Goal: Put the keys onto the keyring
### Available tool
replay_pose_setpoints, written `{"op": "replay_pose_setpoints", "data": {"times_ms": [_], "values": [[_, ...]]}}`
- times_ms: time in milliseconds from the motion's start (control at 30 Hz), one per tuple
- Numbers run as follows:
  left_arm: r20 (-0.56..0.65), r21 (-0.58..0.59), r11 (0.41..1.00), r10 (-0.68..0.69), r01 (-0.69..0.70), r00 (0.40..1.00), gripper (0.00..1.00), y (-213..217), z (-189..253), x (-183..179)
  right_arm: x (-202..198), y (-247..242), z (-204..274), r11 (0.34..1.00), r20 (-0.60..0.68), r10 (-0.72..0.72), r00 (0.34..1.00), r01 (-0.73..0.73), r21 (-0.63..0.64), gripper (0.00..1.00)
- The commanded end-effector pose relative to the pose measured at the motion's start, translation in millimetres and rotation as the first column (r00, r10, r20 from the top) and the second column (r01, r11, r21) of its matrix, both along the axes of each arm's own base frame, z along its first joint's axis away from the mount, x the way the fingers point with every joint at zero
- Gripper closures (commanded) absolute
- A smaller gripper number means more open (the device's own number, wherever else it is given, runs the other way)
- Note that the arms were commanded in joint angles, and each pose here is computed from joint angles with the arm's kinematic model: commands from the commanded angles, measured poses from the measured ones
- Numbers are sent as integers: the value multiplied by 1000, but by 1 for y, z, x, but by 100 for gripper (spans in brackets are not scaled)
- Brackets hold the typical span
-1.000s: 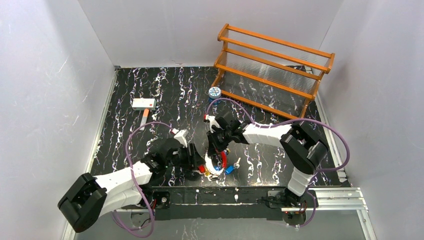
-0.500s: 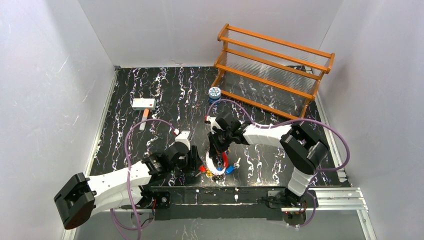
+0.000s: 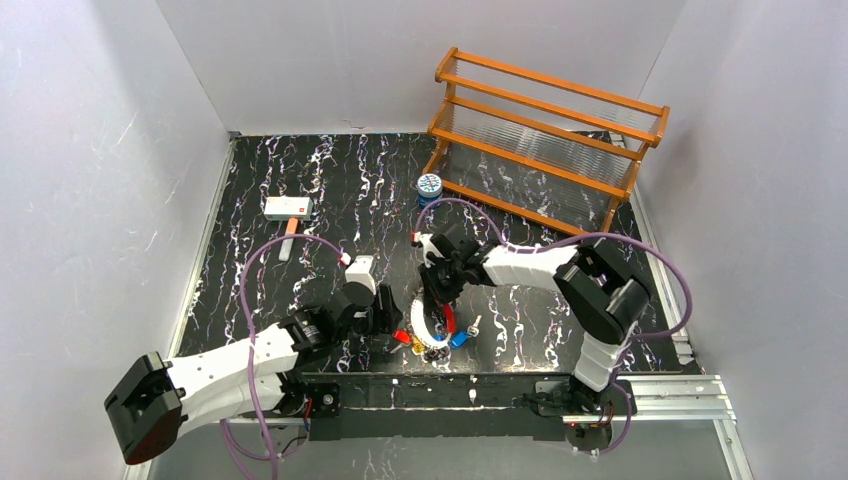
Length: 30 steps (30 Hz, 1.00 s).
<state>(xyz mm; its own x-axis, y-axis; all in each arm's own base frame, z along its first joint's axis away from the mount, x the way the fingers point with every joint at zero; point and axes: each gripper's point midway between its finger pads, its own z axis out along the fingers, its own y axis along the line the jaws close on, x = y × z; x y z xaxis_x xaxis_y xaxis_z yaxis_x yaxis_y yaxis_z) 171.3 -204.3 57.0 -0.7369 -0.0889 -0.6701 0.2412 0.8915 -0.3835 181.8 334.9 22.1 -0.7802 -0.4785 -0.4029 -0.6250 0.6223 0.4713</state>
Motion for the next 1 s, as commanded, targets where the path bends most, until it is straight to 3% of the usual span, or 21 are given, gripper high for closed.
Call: {"op": "replay_pose_setpoints", "data": {"times_ms": [0, 200, 400, 667, 967], "values": [[48, -80, 997, -2, 5, 999, 43, -13, 15, 7, 25, 19, -6, 1000, 47, 7, 999, -6, -8, 99], [21, -124, 992, 26, -23, 999, 41, -12, 7, 2, 56, 37, 7, 1000, 91, -10, 996, 9, 18, 99], [24, -102, 993, 57, -54, 998, 43, -2, 4, 3, 54, 28, 23, 1000, 108, -16, 994, 13, 28, 99], [52, -19, 997, 71, -70, 996, 53, 6, 4, 11, 43, 18, 43, 997, 106, -42, 994, 34, 74, 99], [-12, 170, 985, 21, -19, 1000, 60, -2, -3, 22, 42, 9, 14, 999, 46, -49, 998, 49, 1, 99]]}}
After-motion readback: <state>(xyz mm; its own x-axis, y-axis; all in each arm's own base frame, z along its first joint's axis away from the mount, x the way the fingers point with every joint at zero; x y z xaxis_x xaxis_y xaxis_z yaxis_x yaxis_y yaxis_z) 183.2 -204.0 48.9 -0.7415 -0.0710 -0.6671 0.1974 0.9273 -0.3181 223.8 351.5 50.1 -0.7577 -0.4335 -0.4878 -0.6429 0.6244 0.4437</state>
